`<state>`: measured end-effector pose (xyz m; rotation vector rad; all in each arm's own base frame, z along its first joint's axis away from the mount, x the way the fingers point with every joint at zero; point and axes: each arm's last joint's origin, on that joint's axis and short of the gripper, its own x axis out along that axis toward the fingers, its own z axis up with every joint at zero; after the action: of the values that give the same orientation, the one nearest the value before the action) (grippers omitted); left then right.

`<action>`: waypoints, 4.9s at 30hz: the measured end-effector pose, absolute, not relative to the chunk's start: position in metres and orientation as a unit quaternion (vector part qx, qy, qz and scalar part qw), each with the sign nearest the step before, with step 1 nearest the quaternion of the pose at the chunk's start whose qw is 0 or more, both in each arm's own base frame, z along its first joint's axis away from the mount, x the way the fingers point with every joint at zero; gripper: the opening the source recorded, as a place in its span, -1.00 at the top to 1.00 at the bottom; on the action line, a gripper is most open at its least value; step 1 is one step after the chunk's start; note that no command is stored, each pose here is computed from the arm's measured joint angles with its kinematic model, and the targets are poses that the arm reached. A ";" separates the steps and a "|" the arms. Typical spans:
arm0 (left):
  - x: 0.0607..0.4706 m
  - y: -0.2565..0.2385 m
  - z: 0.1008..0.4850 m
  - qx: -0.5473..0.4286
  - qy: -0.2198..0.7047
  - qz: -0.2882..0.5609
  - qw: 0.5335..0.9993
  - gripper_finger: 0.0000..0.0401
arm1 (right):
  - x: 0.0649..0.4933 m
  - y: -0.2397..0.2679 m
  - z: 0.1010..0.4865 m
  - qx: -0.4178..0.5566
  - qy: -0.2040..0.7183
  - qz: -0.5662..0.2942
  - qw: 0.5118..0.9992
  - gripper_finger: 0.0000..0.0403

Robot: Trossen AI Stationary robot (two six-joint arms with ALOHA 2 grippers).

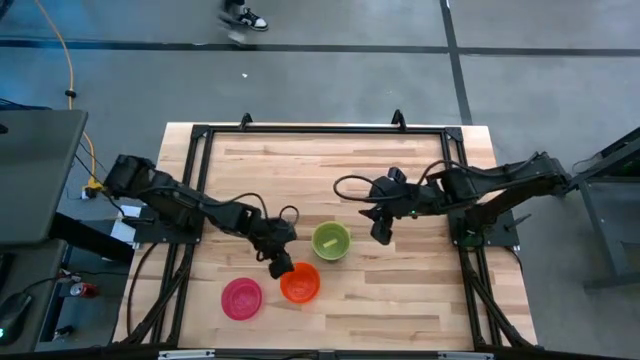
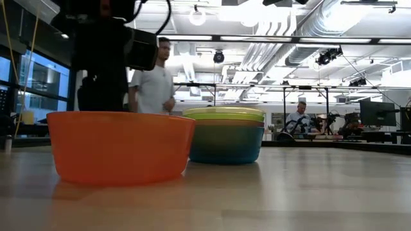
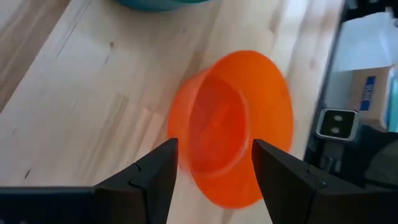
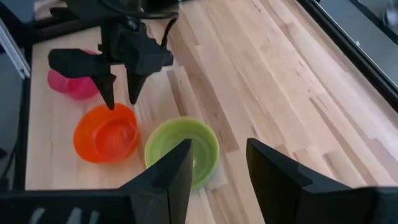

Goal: Nest bowls inside each other
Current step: Stack the orange bowl on the yellow bowl, then stack the pink bowl on the orange bowl

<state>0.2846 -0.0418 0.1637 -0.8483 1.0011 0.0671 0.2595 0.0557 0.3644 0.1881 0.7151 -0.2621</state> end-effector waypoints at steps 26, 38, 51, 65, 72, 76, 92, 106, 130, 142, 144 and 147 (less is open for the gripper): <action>0.307 -0.042 0.153 -0.369 0.537 0.101 0.752 0.97 | 0.233 0.058 0.373 0.068 0.366 -0.121 0.920 0.28; 0.302 -0.032 0.168 -0.379 0.563 0.076 0.731 0.99 | 0.232 0.058 0.373 0.085 0.364 -0.129 0.919 0.28; 0.322 0.007 0.241 -0.310 0.527 0.085 0.787 1.00 | 0.232 0.057 0.373 0.083 0.359 -0.148 0.918 0.28; 0.321 0.067 0.252 -0.326 0.482 0.150 0.799 1.00 | 0.232 0.057 0.373 0.085 0.359 -0.149 0.917 0.28; 0.332 0.071 0.242 -0.331 0.471 0.143 0.805 1.00 | 0.234 0.052 0.373 0.087 0.358 -0.160 0.916 0.28; 0.336 0.069 0.234 -0.331 0.478 0.140 0.801 1.00 | 0.234 0.049 0.373 0.089 0.357 -0.166 0.915 0.28; 0.373 0.066 0.232 -0.299 0.492 0.116 0.809 1.00 | 0.236 0.045 0.373 0.085 0.353 -0.169 0.916 0.28; 0.384 0.064 0.218 -0.245 0.549 0.126 0.789 1.00 | 0.234 0.049 0.367 0.092 0.370 -0.163 0.910 0.28; 0.381 0.065 0.214 -0.229 0.564 0.139 0.781 0.73 | 0.239 0.048 0.349 0.108 0.377 -0.160 0.906 0.28; 0.375 0.068 0.222 -0.220 0.571 0.111 0.783 0.12 | 0.239 0.049 0.349 0.117 0.383 -0.147 0.905 0.28; 0.365 0.070 0.227 -0.210 0.590 0.107 0.772 0.07 | 0.239 0.049 0.349 0.119 0.383 -0.144 0.904 0.28; 0.356 0.071 0.238 -0.188 0.599 0.098 0.772 0.04 | 0.239 0.049 0.349 0.123 0.383 -0.145 0.904 0.28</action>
<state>0.3561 0.0705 0.2377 -0.4084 1.2989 0.2131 0.2389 0.0495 0.3491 0.2551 0.7916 -0.3002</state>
